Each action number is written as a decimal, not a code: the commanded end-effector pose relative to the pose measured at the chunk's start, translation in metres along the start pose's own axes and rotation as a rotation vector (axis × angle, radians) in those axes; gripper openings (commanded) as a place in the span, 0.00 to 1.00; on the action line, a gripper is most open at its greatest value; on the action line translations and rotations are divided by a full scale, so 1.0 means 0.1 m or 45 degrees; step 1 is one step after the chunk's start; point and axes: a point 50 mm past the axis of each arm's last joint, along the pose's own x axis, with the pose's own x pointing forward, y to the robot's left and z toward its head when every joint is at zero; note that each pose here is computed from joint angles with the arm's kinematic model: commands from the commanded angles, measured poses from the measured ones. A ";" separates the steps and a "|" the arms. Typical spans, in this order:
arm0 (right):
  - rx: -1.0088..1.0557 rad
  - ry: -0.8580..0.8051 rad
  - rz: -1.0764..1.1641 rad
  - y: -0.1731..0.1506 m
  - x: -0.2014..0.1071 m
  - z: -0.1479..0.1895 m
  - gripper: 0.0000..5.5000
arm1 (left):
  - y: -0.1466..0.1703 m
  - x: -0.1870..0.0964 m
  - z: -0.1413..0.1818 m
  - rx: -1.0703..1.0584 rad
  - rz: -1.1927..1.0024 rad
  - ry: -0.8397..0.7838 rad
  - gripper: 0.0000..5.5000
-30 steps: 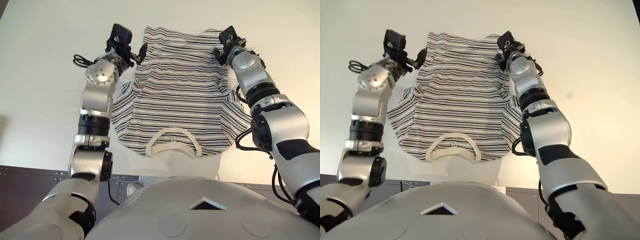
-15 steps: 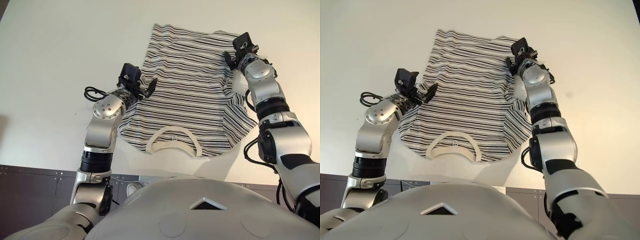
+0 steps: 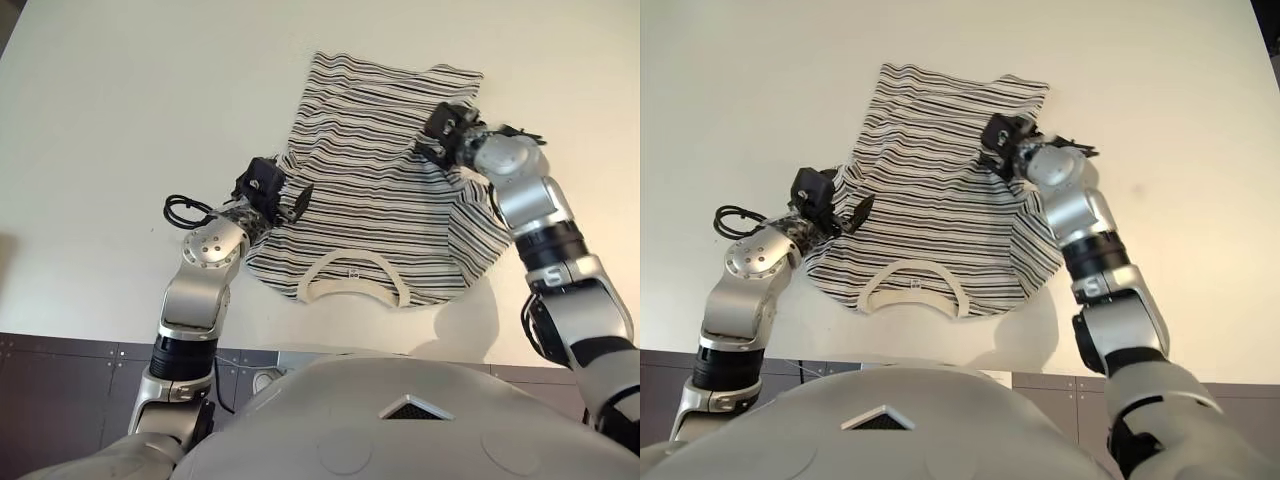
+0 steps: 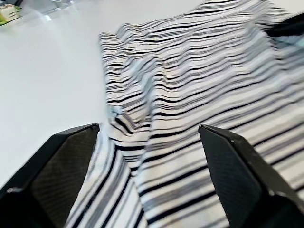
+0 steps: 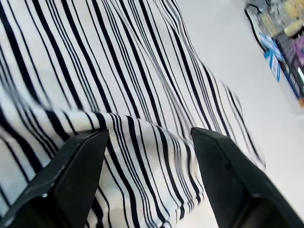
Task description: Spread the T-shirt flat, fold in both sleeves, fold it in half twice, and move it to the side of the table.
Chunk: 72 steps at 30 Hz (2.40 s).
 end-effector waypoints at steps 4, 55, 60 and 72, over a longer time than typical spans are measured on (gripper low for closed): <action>0.068 -0.006 0.045 0.02 -0.14 -0.24 0.58 | -0.07 -0.22 -0.15 0.095 -0.001 0.124 0.71; 0.646 -0.464 -0.007 -0.28 -1.93 -0.33 0.58 | 0.41 -1.06 -0.44 0.848 -0.030 0.237 0.71; 0.682 -0.520 -0.067 -0.11 -1.60 -0.13 0.58 | 0.54 -0.86 -0.44 1.394 -0.384 0.257 0.71; 0.677 -0.506 -0.110 -0.01 -1.39 -0.10 0.58 | 0.47 -0.67 -0.64 1.582 -0.513 0.110 0.71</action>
